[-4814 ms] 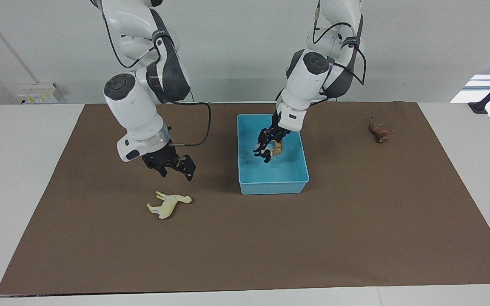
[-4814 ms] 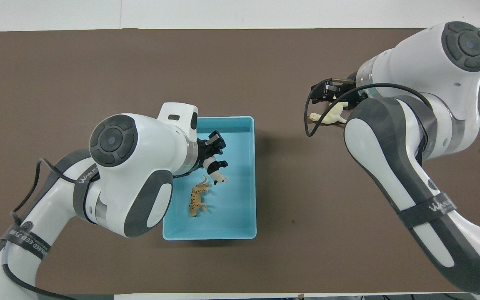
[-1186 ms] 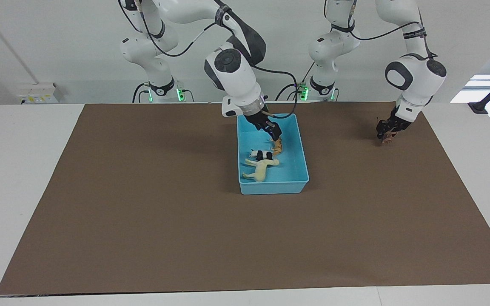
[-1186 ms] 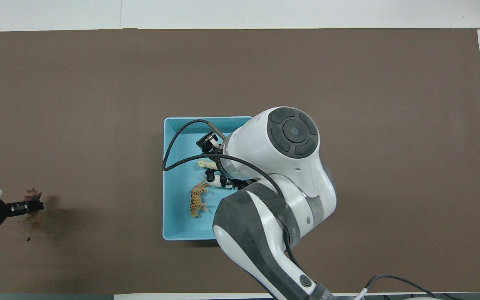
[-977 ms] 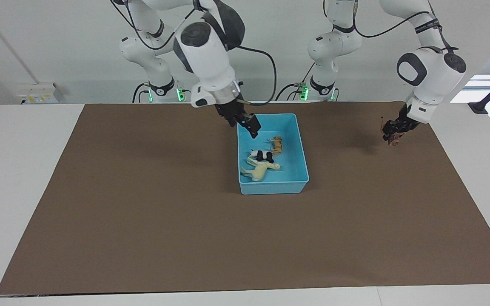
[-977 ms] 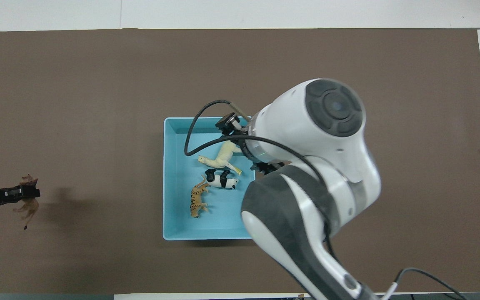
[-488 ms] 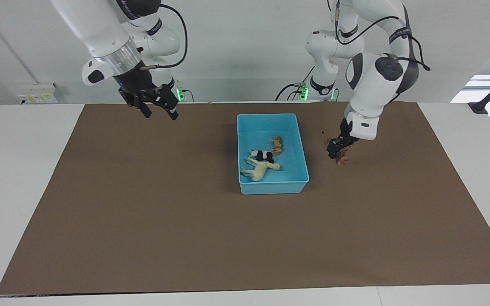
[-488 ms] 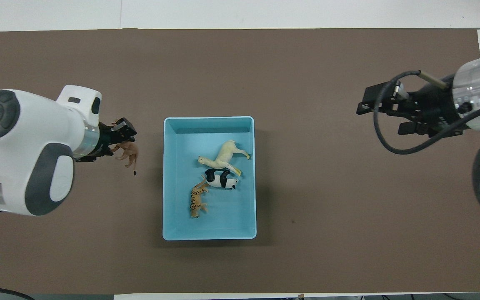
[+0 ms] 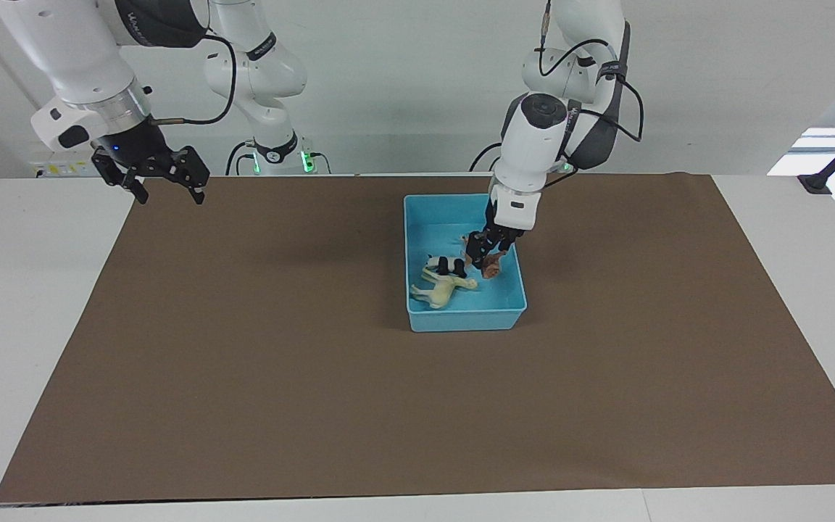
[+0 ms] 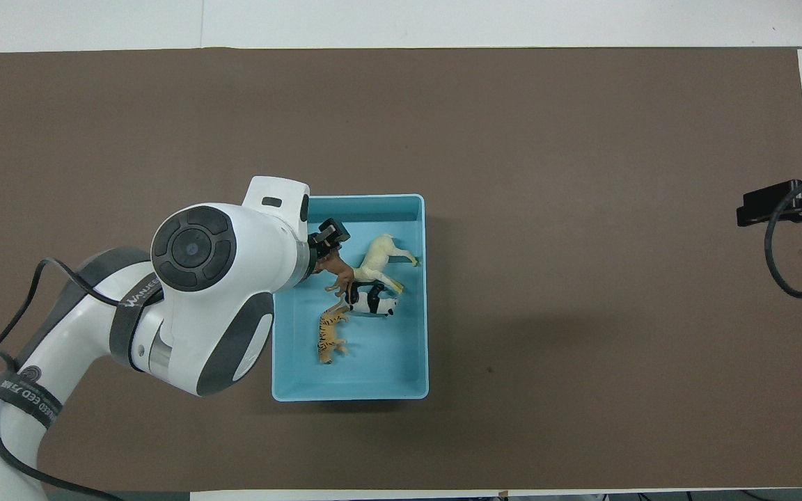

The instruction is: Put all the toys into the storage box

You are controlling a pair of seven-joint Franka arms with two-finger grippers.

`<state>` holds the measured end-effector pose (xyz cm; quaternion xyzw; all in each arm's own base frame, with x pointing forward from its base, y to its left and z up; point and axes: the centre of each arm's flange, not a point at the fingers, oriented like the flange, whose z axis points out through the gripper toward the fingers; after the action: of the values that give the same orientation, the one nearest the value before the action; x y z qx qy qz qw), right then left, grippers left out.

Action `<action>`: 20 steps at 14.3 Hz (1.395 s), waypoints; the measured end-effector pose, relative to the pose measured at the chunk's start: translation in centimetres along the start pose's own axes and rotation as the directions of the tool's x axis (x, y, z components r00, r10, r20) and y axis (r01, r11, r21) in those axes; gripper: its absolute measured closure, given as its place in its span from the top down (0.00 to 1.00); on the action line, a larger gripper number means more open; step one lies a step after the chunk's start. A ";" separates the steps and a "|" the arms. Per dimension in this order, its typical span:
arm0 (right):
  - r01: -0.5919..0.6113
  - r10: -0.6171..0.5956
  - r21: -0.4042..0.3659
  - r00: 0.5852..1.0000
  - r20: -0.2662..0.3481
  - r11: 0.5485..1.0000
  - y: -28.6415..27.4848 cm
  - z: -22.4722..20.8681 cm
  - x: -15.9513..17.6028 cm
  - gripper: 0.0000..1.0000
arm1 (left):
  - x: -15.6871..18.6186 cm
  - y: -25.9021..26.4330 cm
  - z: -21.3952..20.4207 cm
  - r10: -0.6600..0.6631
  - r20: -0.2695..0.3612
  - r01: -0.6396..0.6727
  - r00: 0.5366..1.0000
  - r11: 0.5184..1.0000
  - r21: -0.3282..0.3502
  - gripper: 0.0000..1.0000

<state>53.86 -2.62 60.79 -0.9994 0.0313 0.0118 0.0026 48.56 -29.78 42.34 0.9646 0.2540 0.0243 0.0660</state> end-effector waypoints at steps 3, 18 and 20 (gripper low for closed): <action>-0.011 0.011 -0.001 0.999 0.036 1.000 0.5 1.7 -0.2 1.00 | 0.7 -0.7 -1.1 -0.016 0.012 0.015 1.000 1.000 0.024 1.00; 0.032 -0.030 -0.024 0.997 0.066 0.999 0.0 2.5 -0.7 1.00 | 20.0 -21.3 -19.3 0.276 0.082 -0.284 0.958 0.954 0.100 1.00; 0.063 -0.061 -0.022 0.996 0.066 0.998 -0.1 2.5 -0.7 1.00 | 20.1 -21.5 -19.0 0.299 0.101 -0.309 0.949 0.945 0.103 1.00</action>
<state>53.11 -2.51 58.32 -0.9990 0.0001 0.0449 -0.0082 54.02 0.83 58.42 0.9946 0.1000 -0.0213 0.0152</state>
